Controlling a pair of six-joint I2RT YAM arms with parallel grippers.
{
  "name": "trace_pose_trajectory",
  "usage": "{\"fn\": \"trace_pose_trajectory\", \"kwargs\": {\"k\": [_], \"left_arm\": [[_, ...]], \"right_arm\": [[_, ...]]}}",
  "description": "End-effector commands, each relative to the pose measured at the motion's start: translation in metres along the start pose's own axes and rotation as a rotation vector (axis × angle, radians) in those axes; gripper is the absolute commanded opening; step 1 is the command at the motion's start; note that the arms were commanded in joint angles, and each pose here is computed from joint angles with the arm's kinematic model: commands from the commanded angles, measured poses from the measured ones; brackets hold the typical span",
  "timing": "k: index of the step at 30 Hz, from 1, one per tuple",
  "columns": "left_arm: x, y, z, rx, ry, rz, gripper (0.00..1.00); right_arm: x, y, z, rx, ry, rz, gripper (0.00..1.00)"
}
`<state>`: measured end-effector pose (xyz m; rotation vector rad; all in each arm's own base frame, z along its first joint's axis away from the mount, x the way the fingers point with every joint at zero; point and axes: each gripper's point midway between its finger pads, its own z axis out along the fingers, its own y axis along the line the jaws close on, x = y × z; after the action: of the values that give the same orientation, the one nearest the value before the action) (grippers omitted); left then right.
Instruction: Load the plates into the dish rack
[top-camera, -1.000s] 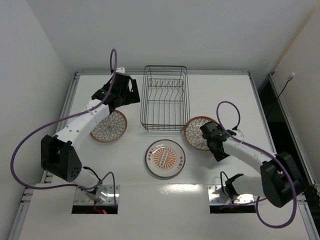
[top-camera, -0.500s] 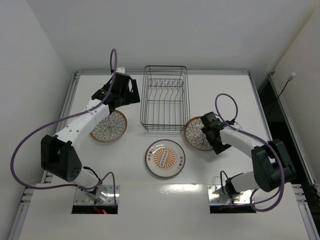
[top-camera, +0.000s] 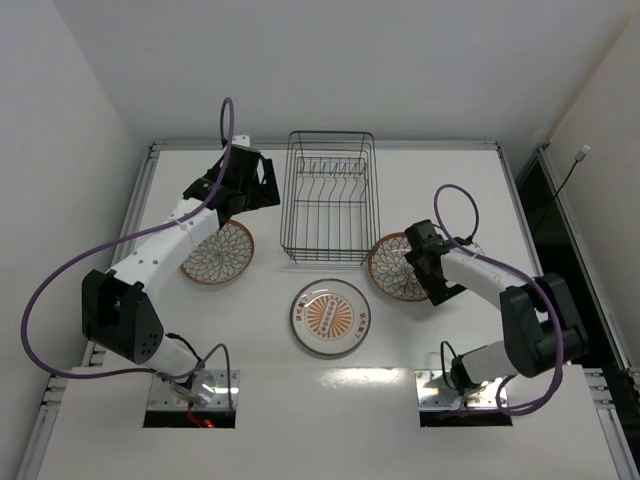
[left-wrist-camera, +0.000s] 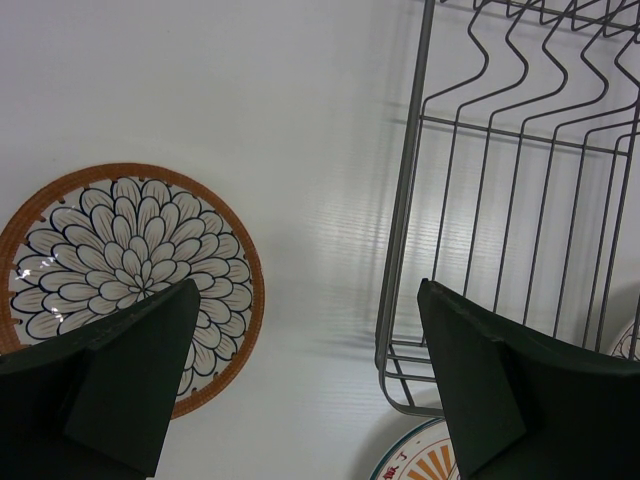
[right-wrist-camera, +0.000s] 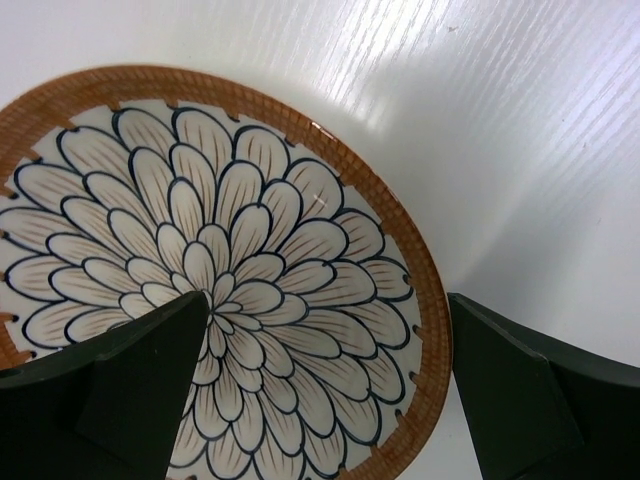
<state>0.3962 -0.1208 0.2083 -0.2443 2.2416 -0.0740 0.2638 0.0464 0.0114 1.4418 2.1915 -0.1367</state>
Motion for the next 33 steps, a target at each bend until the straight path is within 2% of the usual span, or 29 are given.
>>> {"fn": "trace_pose_trajectory", "kwargs": {"k": [1, 14, 25, 29, 33], "left_arm": [[-0.013, -0.001, -0.002, 0.001, -0.037, -0.012, 0.9], [-0.014, 0.001, -0.001, -0.007, -0.041, -0.012, 0.9], [-0.013, -0.001, -0.002, 0.001, -0.037, -0.012, 0.9], [-0.013, -0.001, -0.002, 0.001, -0.037, -0.012, 0.9], [-0.013, -0.001, -0.002, 0.001, -0.037, -0.012, 0.9]], "right_arm": [[-0.01, 0.023, -0.001, -0.041, -0.008, 0.059, 1.0], [-0.029, 0.048, 0.009, -0.157, 0.041, 0.106, 1.0], [-0.045, 0.033, 0.021, -0.194, 0.021, -0.001, 1.0], [-0.048, 0.031, 0.027, -0.247, 0.065, 0.015, 0.92], [-0.045, 0.035, 0.031, -0.224, 0.101, -0.099, 0.87]]}}
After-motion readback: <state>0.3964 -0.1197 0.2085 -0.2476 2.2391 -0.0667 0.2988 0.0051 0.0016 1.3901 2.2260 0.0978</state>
